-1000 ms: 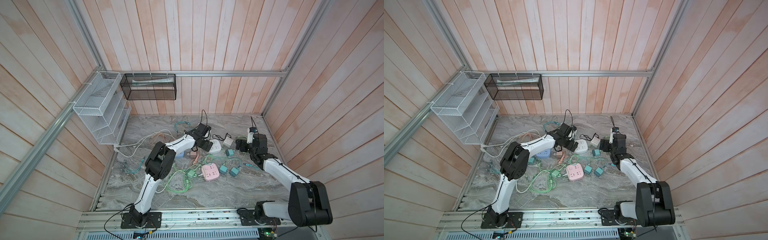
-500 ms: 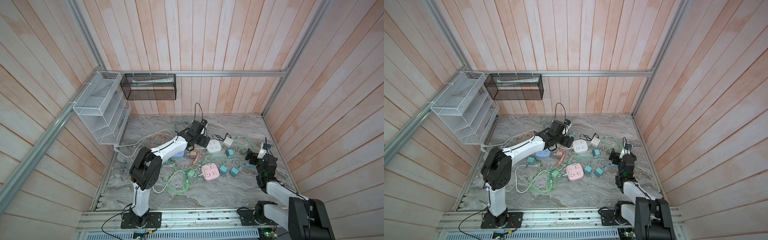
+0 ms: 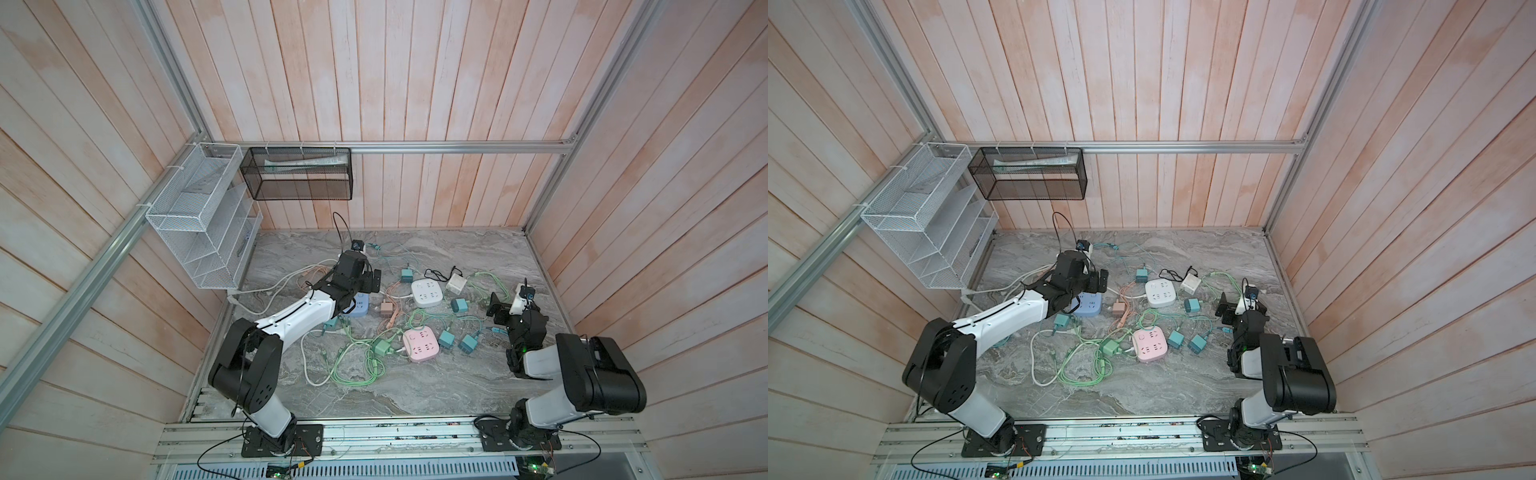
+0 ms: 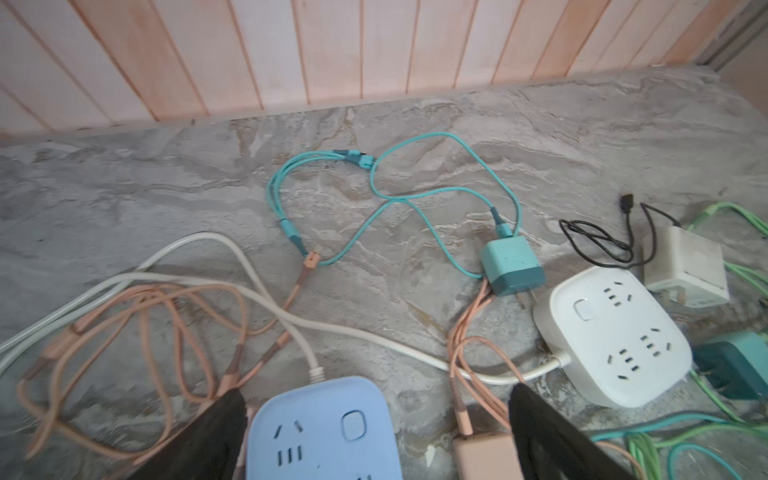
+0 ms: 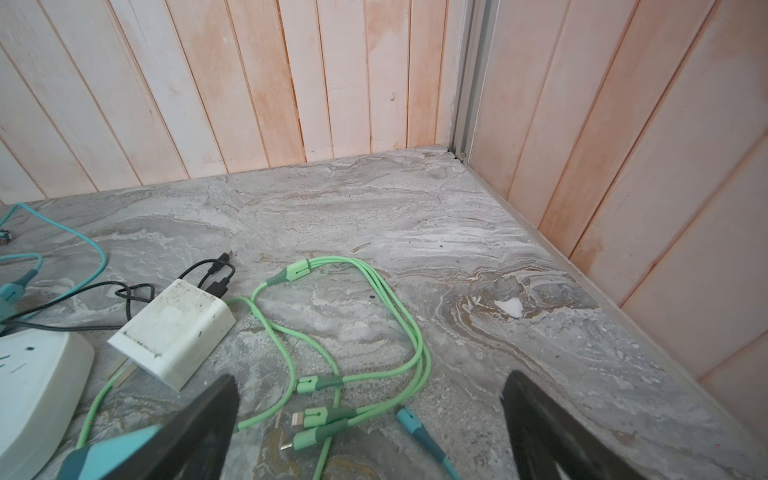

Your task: Pull the plug off the socket

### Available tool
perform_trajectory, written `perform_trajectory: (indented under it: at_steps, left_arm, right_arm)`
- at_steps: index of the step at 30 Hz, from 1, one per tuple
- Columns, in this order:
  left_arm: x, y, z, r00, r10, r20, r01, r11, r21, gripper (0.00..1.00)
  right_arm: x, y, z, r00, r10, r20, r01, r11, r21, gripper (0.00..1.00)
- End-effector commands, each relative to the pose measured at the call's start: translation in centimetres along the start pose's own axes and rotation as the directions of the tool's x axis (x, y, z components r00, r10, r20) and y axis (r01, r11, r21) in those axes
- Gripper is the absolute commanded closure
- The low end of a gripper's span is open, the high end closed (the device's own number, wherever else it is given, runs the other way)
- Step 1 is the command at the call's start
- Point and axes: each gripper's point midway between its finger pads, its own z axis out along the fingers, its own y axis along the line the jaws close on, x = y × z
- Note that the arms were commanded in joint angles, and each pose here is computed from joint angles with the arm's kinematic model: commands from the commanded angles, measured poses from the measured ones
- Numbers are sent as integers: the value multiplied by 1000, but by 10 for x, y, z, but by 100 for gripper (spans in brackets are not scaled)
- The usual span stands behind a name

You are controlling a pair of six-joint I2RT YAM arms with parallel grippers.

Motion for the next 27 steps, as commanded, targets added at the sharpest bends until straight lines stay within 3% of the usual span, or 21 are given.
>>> perform_trajectory:
  at_steps: [1, 7, 9, 11, 13, 18, 22, 27]
  left_arm:
    - [-16, 24, -18, 991, -52, 125, 62, 995, -77, 0]
    - [-6, 96, -41, 966, -108, 236, 169, 951, -258, 0]
    - [5, 130, -47, 960, -133, 246, 220, 902, -371, 0]
    - [17, 168, -57, 951, -149, 270, 274, 810, -519, 0]
    - [22, 186, -62, 946, -129, 296, 284, 772, -569, 0]
    - [38, 206, -63, 933, -80, 351, 286, 755, -590, 0]
    - [48, 214, -53, 944, -65, 322, 251, 774, -582, 0]
    - [52, 208, -65, 901, 42, 432, 204, 838, -506, 0]
  right_arm:
    - [-24, 8, 6, 998, -28, 58, 30, 999, -45, 2]
    - [-24, 9, 6, 998, -30, 59, 33, 998, -45, 2]
    - [-24, 9, 6, 998, -30, 58, 33, 998, -45, 2]
    - [-25, 9, 6, 998, -31, 60, 33, 998, -44, 2]
    - [-25, 10, 6, 998, -32, 60, 35, 998, -45, 2]
    - [-25, 10, 6, 998, -32, 60, 35, 998, -44, 2]
    - [-25, 9, 6, 998, -32, 60, 35, 998, -43, 2]
    - [-25, 9, 6, 998, -33, 61, 35, 999, -42, 2]
